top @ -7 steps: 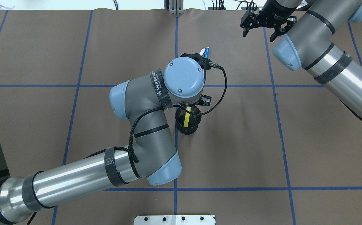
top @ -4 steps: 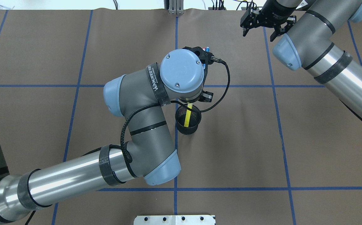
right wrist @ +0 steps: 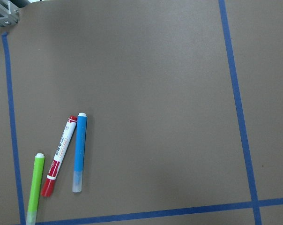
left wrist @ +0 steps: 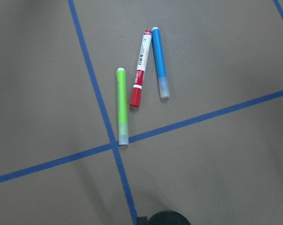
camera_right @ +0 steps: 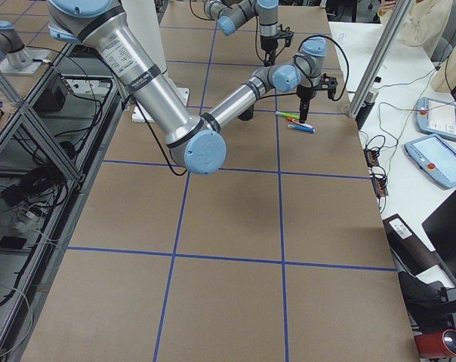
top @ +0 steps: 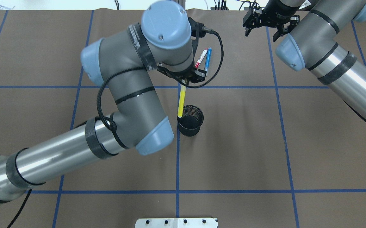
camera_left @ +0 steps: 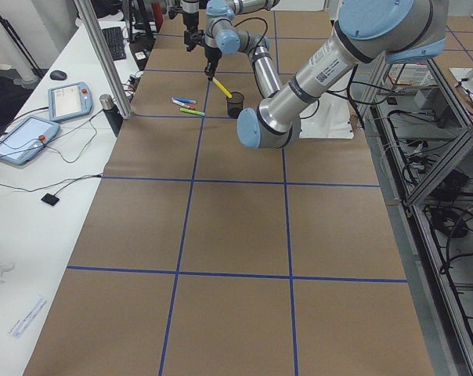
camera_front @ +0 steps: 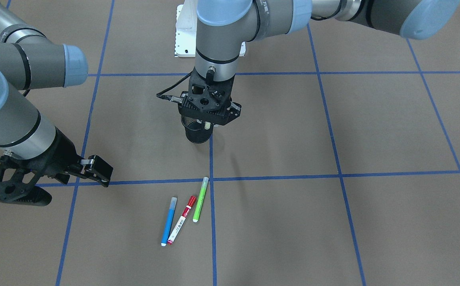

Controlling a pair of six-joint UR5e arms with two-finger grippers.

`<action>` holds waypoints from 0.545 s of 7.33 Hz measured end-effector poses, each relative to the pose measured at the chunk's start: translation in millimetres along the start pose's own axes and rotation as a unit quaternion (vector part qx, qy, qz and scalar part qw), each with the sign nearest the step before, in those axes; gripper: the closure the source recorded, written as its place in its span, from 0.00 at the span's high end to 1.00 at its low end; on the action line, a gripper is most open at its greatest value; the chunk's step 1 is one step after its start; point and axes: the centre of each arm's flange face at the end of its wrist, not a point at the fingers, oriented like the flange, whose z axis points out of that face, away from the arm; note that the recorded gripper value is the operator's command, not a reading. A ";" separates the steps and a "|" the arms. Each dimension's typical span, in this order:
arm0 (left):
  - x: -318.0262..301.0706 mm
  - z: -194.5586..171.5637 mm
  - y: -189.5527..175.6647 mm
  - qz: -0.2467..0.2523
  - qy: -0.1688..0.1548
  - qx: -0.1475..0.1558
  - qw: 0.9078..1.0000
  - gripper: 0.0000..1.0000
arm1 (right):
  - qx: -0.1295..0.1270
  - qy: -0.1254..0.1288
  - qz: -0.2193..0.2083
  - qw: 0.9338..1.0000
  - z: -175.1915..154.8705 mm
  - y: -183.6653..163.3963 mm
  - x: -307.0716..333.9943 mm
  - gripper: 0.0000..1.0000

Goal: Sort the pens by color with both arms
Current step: 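Lift the yellow highlighter and set it beside the green highlighter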

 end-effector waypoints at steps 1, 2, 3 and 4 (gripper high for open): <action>-10.4 0.9 -34.0 -0.023 0.002 -0.020 1.000 0.12 | 0.004 0.002 -0.001 1.000 -0.7 -0.1 0.0 0.98; -21.6 17.7 -63.7 -0.040 -0.001 -0.034 0.999 0.12 | 0.009 0.003 -0.001 1.000 -3.0 0.5 -0.9 0.98; -35.7 44.3 -83.2 -0.050 -0.005 -0.043 0.998 0.12 | 0.012 0.001 -0.002 1.000 -6.5 2.1 -2.5 0.98; -49.1 70.7 -94.2 -0.056 -0.012 -0.052 0.997 0.12 | 0.015 -0.001 -0.003 1.000 -9.5 3.6 -3.9 0.98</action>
